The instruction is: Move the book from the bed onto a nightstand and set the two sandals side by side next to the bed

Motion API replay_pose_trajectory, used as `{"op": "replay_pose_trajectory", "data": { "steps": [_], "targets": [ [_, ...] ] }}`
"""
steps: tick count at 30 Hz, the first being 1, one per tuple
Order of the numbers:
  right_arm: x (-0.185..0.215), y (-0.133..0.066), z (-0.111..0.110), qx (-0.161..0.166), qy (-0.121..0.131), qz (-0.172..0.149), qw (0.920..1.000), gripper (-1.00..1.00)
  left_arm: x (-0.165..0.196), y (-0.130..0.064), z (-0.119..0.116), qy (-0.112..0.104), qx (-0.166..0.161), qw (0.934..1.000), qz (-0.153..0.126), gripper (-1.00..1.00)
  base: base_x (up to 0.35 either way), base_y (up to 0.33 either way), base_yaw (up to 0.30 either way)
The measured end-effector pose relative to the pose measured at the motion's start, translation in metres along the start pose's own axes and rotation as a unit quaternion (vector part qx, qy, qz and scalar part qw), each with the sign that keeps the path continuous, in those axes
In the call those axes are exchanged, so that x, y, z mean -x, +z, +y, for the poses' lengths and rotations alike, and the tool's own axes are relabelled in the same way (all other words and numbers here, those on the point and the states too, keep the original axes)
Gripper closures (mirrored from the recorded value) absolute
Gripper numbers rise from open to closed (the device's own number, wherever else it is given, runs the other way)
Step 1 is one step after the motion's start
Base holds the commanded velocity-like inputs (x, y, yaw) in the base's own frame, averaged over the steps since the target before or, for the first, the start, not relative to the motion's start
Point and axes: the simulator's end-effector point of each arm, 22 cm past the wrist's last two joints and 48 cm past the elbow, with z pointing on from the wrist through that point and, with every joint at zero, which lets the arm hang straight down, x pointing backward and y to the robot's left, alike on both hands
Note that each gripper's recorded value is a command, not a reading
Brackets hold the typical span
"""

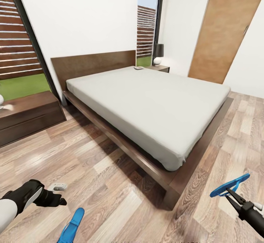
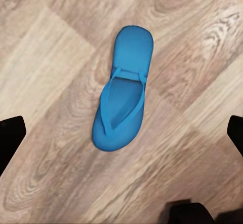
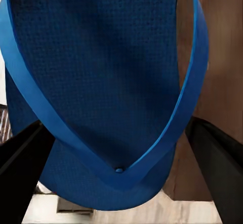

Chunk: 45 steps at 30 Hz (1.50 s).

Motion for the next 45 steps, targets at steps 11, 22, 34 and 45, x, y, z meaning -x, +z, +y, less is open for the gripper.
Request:
{"op": "replay_pose_trajectory", "data": {
  "steps": [11,22,34,45],
  "targets": [
    [0.006,-0.003,0.019,0.055,-0.012,0.011,0.9984,1.0,-0.005,0.021,0.003,0.018,0.002,0.9998,0.003,-1.0,0.0,0.0,0.0],
    [0.0,-0.001,0.003,0.042,-0.008,0.019,0.9989,1.0,-0.017,0.041,0.004,0.024,0.002,0.9995,0.019,-1.0,0.0,0.0,0.0],
    [-0.008,-0.001,-0.019,0.021,0.0,0.026,0.9994,1.0,-0.021,0.063,0.006,0.05,0.003,0.9986,0.015,-1.0,0.0,0.0,0.0],
    [-0.016,0.0,-0.035,0.007,0.004,0.036,0.9993,1.0,-0.028,0.082,0.01,0.07,0.007,0.9974,0.018,-1.0,0.0,0.0,0.0]
  ]
}}
